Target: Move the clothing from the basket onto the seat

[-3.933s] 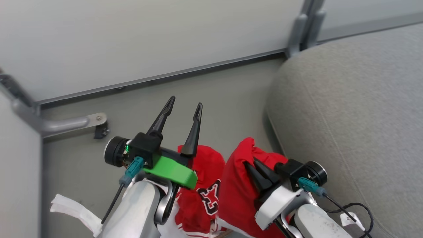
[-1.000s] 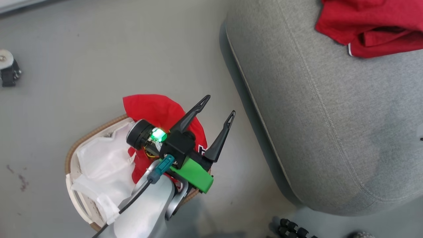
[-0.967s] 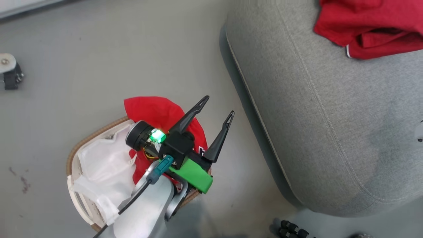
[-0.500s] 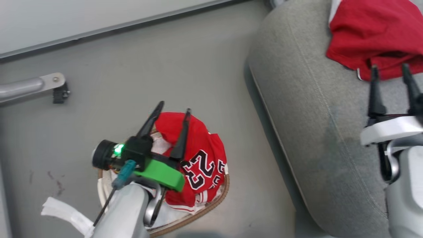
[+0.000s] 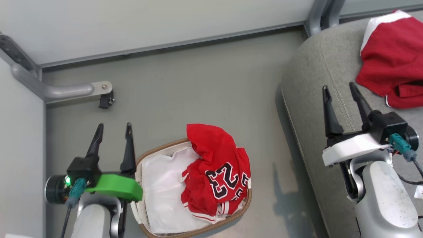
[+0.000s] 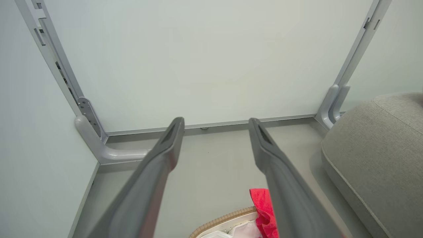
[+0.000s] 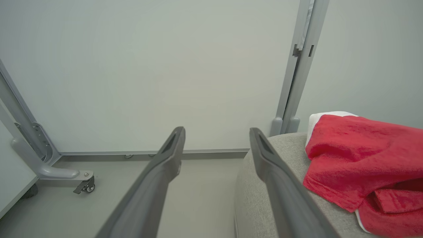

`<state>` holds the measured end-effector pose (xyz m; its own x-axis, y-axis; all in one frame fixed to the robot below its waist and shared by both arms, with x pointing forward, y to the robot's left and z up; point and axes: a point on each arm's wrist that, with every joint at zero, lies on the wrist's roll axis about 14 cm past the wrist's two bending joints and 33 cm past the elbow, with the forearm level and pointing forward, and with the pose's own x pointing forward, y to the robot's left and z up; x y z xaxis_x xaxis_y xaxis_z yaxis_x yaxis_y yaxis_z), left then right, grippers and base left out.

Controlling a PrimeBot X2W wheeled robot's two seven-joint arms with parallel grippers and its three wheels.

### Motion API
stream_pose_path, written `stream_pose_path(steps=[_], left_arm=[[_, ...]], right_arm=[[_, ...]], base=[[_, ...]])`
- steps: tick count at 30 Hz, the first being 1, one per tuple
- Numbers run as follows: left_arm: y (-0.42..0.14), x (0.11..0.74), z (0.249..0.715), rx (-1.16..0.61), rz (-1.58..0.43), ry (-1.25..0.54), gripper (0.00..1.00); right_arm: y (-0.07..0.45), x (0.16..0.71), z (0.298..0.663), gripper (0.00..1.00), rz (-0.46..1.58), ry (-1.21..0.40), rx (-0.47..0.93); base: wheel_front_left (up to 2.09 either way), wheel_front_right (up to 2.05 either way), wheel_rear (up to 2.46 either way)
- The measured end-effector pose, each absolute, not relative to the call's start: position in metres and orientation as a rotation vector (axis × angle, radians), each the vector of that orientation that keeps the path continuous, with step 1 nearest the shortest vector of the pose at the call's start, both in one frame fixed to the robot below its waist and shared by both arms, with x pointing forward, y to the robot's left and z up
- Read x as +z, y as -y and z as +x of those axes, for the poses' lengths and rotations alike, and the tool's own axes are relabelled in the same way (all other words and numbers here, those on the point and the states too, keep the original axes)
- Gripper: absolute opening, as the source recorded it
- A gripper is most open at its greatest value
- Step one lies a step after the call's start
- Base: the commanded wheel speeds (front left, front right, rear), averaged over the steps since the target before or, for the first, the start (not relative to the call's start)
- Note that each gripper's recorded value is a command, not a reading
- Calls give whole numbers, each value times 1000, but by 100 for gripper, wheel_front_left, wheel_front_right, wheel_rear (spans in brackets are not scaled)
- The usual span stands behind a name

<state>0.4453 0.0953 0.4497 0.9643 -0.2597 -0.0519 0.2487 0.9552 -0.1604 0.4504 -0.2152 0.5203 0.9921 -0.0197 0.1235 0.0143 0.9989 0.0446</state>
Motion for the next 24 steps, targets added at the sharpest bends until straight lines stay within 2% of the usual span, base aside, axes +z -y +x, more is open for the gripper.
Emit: stream_pose_path(steps=[11,17,24], left_arm=[[-154,446,407,-90,-113,-97,100],[-161,437,382,-61,-155,-132,100],[-158,435,374,-68,-156,-142,100]], right_arm=[[195,511,422,100,66,87,28],[195,505,404,100,93,69,19],[198,502,396,100,105,62,8]], base=[[0,0,0],[0,0,0],[0,0,0]])
